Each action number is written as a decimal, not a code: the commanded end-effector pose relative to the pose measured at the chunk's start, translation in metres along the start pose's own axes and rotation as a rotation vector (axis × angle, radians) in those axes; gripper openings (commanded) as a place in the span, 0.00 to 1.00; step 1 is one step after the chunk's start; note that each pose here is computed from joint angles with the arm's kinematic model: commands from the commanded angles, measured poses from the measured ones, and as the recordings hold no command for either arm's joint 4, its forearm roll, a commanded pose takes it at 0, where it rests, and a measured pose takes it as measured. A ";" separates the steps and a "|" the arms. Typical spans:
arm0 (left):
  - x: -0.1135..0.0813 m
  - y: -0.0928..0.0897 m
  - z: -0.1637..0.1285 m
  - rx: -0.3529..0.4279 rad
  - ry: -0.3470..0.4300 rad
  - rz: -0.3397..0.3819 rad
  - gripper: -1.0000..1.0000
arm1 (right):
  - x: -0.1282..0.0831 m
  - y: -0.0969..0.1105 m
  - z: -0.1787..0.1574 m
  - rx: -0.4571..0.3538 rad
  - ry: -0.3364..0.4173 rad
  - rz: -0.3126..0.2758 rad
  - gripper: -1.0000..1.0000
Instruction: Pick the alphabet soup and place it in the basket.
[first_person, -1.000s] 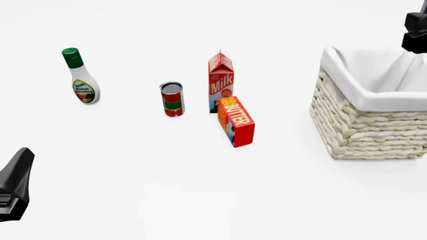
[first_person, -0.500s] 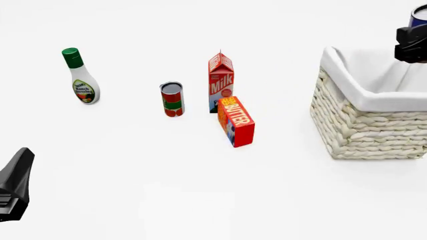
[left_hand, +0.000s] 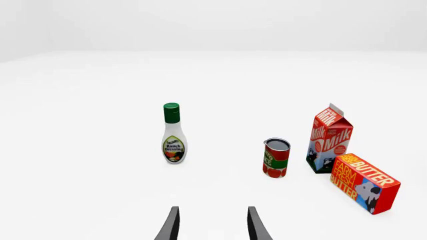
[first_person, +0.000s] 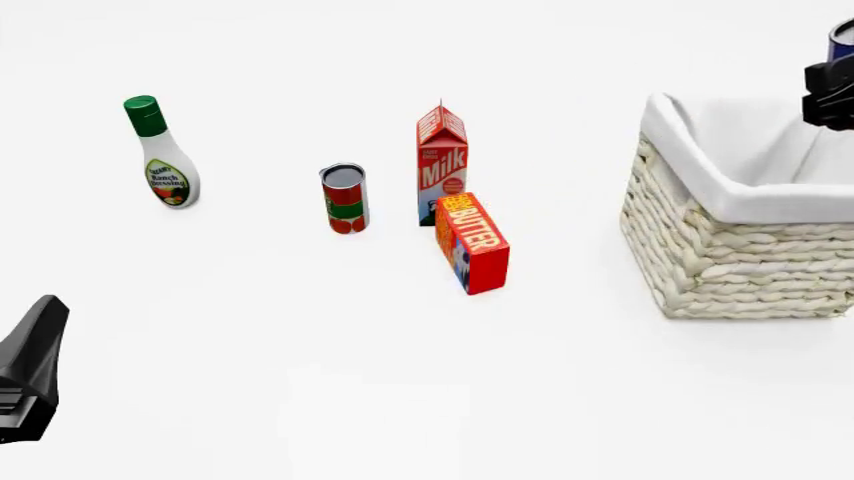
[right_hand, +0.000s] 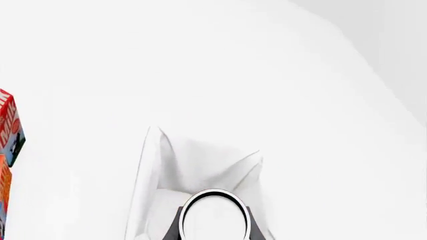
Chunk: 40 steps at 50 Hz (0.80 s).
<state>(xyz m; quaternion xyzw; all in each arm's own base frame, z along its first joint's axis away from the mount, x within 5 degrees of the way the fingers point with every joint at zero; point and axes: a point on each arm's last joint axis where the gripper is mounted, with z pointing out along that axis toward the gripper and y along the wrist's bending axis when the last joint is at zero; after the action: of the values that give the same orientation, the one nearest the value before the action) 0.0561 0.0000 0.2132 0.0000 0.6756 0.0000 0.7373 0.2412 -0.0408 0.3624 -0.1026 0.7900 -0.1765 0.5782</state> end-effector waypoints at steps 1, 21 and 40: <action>0.000 0.000 0.000 0.000 0.000 0.000 1.00 | -0.002 -0.005 0.007 0.006 0.024 -0.004 0.00; 0.000 0.000 0.000 0.000 0.000 0.000 1.00 | 0.006 -0.001 0.035 -0.028 0.089 -0.023 0.00; 0.000 0.000 0.000 0.000 0.000 0.000 1.00 | 0.018 0.000 0.056 -0.047 0.152 -0.048 0.00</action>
<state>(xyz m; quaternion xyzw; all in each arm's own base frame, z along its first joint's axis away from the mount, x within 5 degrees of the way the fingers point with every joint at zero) 0.0561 0.0000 0.2132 0.0000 0.6756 0.0000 0.7373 0.2818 -0.0528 0.3357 -0.1257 0.8288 -0.1792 0.5149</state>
